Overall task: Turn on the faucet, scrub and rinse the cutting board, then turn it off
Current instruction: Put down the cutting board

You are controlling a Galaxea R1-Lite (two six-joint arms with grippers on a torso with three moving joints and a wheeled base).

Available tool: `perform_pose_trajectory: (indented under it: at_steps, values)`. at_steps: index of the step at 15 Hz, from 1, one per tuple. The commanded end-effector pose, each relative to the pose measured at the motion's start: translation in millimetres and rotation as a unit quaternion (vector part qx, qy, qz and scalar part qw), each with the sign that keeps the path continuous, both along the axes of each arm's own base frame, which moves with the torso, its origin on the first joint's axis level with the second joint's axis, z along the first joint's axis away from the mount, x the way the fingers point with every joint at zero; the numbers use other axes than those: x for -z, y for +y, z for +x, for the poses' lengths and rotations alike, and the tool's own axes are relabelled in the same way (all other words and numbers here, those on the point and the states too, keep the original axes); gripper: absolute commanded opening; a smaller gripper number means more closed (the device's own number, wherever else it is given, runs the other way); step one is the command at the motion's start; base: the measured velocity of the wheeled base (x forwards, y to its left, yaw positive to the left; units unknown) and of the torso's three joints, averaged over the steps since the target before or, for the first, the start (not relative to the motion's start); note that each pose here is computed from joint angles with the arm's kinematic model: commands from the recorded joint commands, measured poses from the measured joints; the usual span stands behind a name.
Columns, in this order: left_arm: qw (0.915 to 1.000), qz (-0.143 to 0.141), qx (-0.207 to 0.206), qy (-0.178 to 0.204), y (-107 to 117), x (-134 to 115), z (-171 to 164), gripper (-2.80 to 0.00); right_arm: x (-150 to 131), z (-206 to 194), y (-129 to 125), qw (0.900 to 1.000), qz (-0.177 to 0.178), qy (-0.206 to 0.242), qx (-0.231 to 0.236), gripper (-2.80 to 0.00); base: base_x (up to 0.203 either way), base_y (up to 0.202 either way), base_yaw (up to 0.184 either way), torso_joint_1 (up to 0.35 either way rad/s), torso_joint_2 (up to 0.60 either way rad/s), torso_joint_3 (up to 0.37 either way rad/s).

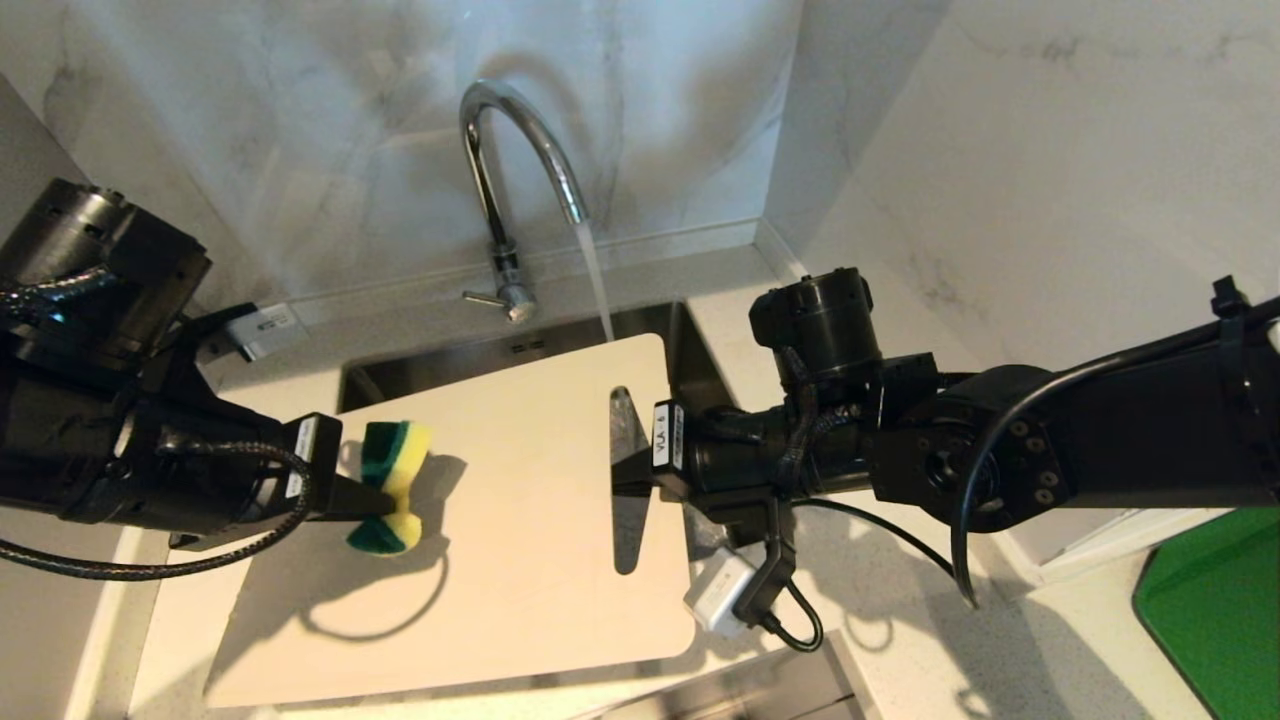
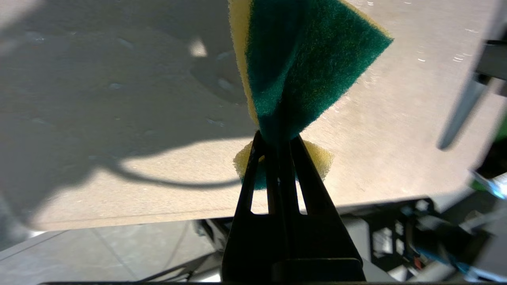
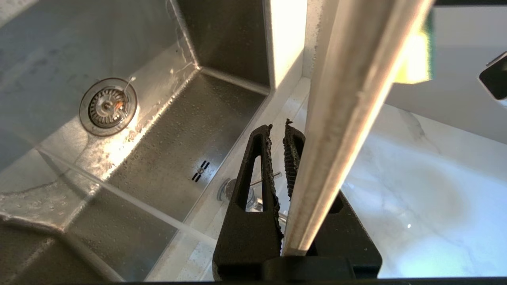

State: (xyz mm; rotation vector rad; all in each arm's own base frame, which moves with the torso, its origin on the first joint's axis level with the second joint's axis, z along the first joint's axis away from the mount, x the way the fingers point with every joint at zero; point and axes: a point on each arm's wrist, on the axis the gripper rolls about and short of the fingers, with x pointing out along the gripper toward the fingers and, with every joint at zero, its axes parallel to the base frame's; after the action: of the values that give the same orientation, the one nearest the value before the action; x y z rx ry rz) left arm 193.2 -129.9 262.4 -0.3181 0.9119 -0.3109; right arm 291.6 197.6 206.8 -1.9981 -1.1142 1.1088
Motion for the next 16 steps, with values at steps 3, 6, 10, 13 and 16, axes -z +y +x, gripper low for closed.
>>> perform_pose_trajectory:
  at_steps: [3, 6, 10, 13, 16]
  values:
    - [0.9991, 0.034, 0.007, 0.024, -23, 18, 6, -2.80, -1, 0, 0, 1.000, 0.001, -0.008, -0.004, -2.80, 0.000, 0.000, 0.000, 0.000, 0.00, 0.000]
    - [0.9966, 0.056, 0.003, 0.060, -25, 40, 8, -2.80, -2, 0, 0, 1.000, 0.001, -0.006, -0.003, -2.80, 0.000, 0.000, 0.000, 0.000, 0.00, 0.000]
    - [0.9942, 0.067, -0.028, 0.078, -13, 60, 19, -2.80, -3, -1, -1, 1.000, 0.003, -0.007, -0.003, -2.80, 0.000, 0.000, 0.000, 0.000, 0.00, 0.000]
    - [0.9928, 0.062, -0.067, 0.078, 9, 76, 27, -2.80, -5, -1, -1, 1.000, 0.005, -0.010, -0.003, -2.80, 0.000, 0.000, 0.000, 0.000, 0.00, 0.000]
    - [0.9904, 0.061, -0.096, 0.079, 36, 87, 32, -2.80, -5, -1, -1, 1.000, 0.004, -0.010, -0.003, -2.80, 0.000, 0.000, 0.000, 0.000, 0.00, 0.000]
